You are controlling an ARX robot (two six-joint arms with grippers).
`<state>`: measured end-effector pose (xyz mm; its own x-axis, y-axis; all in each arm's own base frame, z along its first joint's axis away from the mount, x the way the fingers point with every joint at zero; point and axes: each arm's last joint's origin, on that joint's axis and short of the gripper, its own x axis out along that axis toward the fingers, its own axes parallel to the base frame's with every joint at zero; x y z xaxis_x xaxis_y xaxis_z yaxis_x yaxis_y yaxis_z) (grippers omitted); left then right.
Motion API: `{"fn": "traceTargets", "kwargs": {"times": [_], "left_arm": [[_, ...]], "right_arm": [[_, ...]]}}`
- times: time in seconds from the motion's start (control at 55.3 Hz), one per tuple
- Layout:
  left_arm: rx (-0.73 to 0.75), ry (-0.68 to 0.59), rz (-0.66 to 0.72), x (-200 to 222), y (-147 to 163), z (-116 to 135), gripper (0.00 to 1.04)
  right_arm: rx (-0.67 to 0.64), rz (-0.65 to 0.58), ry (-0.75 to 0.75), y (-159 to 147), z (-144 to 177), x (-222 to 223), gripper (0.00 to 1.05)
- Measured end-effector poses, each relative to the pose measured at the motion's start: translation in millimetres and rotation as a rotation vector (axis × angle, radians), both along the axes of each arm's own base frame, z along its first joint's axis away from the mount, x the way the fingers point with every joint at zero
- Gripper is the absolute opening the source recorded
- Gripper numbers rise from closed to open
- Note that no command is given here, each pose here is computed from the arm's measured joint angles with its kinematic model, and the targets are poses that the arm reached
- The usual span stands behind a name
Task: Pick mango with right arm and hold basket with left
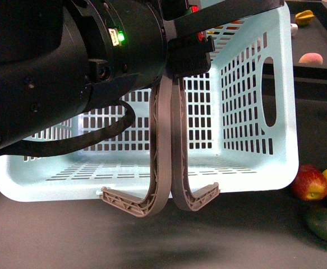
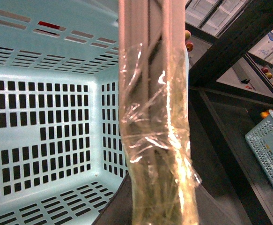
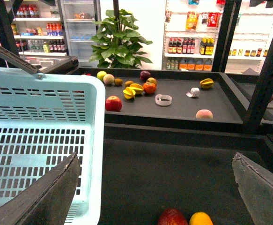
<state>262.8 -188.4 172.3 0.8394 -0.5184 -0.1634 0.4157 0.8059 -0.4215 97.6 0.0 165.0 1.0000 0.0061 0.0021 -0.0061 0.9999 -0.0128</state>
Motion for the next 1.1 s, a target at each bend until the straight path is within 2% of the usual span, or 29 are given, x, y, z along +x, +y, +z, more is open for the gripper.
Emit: {"fn": "traceTargets", "kwargs": {"times": [0.687, 0.796, 0.959, 1.103], "left_arm": [[0.002, 0.002, 0.0, 0.0, 0.0, -0.2, 0.08], [0.002, 0.002, 0.0, 0.0, 0.0, -0.3, 0.08], [0.002, 0.002, 0.0, 0.0, 0.0, -0.3, 0.08], [0.003, 0.003, 0.0, -0.1, 0.0, -0.4, 0.08]], "right_arm": [[0.0, 0.0, 0.0, 0.0, 0.0, 0.0, 0.97], [-0.029, -0.036, -0.002, -3.0, 1.6, 3.3, 0.97], [-0.012, -0.058, 0.081, -17.1, 5.0, 25.9, 0.97], [0.034, -0.105, 0.184, -50.4, 3.4, 82.6, 0.97]]}}
